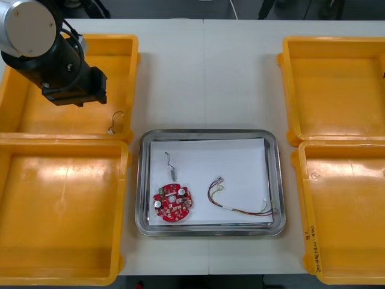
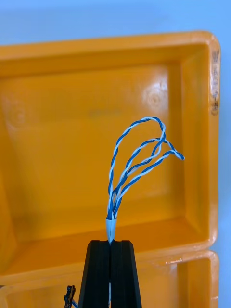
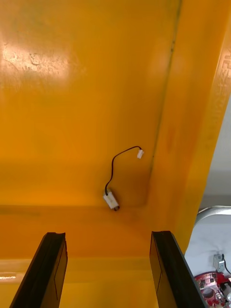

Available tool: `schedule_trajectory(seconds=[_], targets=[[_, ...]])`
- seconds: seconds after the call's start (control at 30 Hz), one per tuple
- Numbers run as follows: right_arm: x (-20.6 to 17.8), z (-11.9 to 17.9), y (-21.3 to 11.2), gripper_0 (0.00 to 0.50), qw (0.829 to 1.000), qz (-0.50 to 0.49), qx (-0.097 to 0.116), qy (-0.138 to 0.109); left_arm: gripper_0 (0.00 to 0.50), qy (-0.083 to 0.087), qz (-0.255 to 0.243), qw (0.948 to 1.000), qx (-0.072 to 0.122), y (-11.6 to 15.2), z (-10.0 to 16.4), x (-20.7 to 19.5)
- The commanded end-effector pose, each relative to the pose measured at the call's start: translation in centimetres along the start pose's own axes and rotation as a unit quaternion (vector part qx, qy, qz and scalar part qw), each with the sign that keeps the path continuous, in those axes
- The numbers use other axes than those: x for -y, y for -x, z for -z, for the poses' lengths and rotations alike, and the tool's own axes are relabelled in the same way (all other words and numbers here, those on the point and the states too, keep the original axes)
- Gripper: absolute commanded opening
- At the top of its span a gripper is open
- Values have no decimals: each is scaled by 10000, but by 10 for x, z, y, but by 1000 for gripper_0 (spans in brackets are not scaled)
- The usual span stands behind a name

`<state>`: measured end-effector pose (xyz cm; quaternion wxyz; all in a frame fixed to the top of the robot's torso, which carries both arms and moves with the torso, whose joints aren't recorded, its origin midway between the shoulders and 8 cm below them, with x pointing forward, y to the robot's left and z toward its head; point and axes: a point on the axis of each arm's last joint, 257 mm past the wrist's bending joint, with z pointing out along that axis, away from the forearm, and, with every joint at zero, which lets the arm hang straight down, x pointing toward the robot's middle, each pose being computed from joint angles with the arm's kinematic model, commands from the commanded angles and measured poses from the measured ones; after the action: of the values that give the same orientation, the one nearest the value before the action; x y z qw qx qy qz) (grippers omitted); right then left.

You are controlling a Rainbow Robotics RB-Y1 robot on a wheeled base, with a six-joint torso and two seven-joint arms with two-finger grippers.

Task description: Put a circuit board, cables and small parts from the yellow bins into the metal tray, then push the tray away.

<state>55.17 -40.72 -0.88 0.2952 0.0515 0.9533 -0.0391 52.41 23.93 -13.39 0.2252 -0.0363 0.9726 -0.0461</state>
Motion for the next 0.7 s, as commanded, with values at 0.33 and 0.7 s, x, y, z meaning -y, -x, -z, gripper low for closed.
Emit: schedule_trajectory(seconds=[0.33, 0.7], targets=[[-88, 30, 2, 0, 9906, 818, 961, 537, 500, 110, -509, 9975, 484, 39, 9, -13], [-161, 30, -37, 0, 9696, 2071, 1009, 829, 500, 105, -546, 9975, 428, 39, -19, -17]])
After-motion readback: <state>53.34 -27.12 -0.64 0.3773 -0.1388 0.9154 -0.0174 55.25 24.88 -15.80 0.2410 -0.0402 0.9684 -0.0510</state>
